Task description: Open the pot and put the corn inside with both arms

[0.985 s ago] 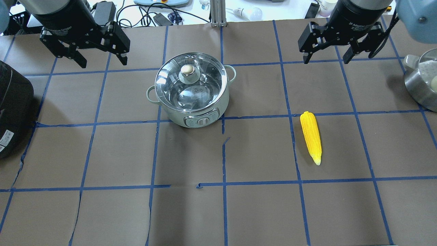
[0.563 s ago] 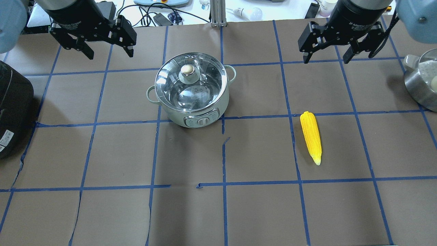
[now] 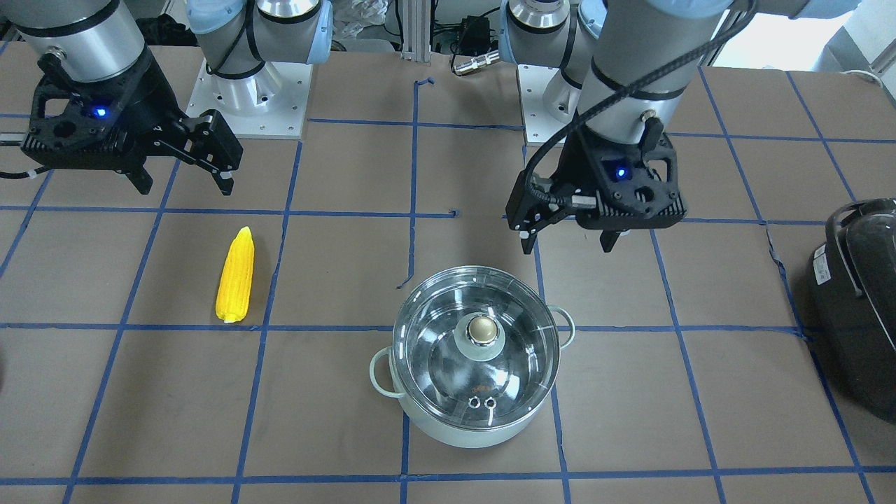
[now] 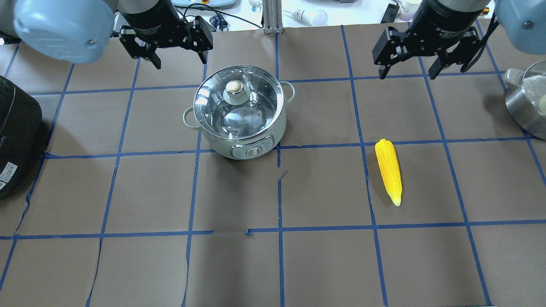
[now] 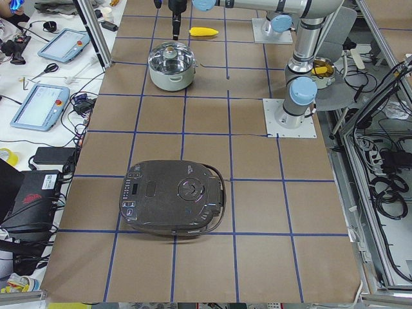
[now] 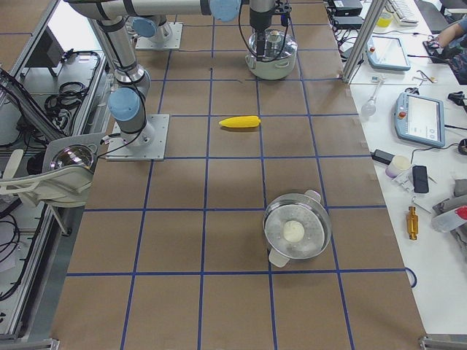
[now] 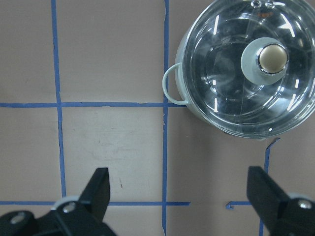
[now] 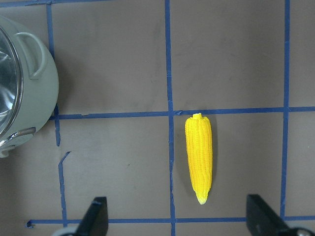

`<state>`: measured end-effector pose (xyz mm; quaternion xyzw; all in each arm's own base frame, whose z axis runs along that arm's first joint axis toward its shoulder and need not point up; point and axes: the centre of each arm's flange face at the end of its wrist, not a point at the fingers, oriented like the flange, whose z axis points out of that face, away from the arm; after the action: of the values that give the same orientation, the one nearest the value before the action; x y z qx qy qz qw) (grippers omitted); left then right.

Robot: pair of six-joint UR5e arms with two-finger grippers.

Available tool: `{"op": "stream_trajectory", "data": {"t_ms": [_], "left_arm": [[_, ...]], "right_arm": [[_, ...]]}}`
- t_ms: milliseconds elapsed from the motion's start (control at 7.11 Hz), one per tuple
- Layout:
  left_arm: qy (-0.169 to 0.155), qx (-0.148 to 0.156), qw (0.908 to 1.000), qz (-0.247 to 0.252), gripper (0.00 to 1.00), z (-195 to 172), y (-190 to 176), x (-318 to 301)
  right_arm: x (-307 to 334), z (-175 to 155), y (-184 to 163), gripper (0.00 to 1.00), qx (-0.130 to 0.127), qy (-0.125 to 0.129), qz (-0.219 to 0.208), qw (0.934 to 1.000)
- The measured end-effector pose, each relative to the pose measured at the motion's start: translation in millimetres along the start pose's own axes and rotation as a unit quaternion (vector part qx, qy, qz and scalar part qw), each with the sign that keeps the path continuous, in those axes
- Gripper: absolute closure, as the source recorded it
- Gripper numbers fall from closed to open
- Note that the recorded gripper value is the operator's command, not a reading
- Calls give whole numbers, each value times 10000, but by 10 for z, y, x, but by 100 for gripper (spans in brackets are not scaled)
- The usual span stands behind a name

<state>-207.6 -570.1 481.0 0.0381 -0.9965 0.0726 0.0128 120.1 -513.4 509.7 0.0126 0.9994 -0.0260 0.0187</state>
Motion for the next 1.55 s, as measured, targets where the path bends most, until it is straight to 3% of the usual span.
{"op": "stream_trajectory", "data": {"t_ms": [281,844,1548], "left_arm": [[-12,-116,9999,-3,0,432,-132,227],[75,-36,10000,35,2,1112,-404,388],[43,-234,9997,4,5,1389,-359,528]], "right_arm": [[0,0,0,0,-1,-2,-1,10000],[3,2,0,0,-9,-21,0,10000],[4,0,5,0,-25,-10,0,10000]]}}
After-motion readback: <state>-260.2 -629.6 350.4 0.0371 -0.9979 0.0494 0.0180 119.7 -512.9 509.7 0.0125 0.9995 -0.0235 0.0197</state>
